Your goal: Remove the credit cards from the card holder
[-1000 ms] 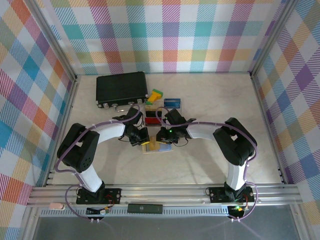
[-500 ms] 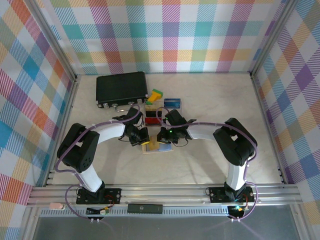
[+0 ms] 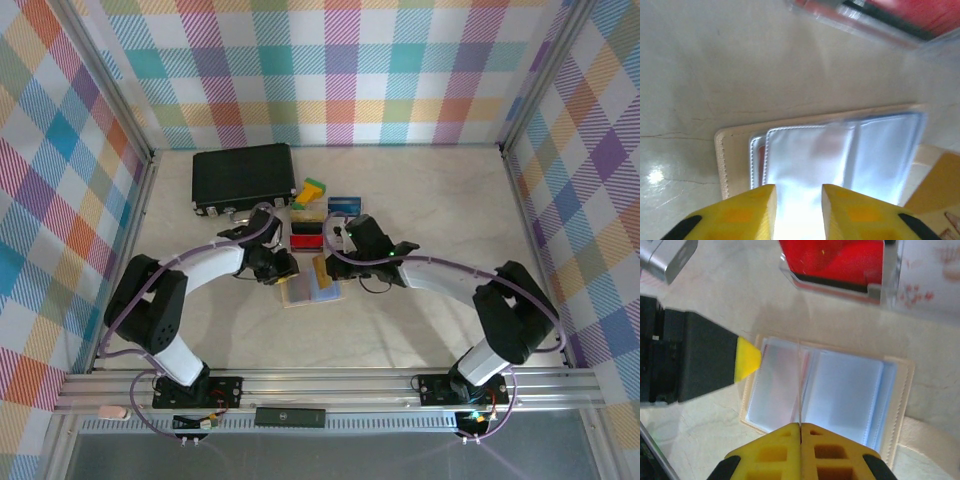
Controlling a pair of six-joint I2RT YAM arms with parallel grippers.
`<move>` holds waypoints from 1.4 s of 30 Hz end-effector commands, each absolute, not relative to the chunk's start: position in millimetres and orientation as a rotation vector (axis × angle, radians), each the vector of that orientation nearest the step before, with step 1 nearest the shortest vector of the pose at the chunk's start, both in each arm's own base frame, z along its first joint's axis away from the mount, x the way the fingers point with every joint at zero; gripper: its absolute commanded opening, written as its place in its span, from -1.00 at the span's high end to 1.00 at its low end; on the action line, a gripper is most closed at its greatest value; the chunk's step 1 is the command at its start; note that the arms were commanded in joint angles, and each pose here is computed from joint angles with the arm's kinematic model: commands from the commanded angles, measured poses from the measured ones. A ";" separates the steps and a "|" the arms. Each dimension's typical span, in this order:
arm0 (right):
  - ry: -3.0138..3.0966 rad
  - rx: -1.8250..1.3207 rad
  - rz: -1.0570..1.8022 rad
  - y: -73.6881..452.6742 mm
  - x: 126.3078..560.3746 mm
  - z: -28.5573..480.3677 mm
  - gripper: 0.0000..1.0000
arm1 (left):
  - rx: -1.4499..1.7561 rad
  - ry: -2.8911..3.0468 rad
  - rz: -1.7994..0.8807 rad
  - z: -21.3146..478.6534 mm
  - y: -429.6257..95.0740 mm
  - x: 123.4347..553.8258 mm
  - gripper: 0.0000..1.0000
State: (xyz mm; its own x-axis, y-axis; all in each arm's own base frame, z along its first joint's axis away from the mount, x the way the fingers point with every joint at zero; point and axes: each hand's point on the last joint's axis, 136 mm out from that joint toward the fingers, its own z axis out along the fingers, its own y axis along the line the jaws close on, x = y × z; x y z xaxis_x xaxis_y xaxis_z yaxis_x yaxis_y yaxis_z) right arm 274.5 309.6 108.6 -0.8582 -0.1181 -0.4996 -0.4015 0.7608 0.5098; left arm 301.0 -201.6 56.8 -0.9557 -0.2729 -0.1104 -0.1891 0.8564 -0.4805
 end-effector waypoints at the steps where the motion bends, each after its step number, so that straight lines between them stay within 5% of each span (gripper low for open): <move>1: 2.390 -0.550 0.778 299.4 278.8 126.1 1.00 | -0.415 2.727 -0.723 95.7 -189.9 322.3 0.25; 21: 2.079 -1.206 0.523 313.6 290.9 173.9 1.00 | -0.568 2.506 -0.476 143.3 -78.2 332.8 -0.94; 42: 1.790 -1.768 0.188 354.7 371.8 180.4 1.00 | -0.603 2.461 -0.367 169.2 -42.0 336.6 -0.99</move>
State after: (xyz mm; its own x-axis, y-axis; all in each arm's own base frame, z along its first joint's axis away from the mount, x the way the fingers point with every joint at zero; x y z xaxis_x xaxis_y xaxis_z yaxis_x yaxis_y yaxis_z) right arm 364.7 358.1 182.2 0.0083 -0.8295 -0.5585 -0.9445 0.1769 -0.2769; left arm 336.7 -48.7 155.3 -0.7462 -0.5031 -0.4360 -0.3454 0.8524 -0.3925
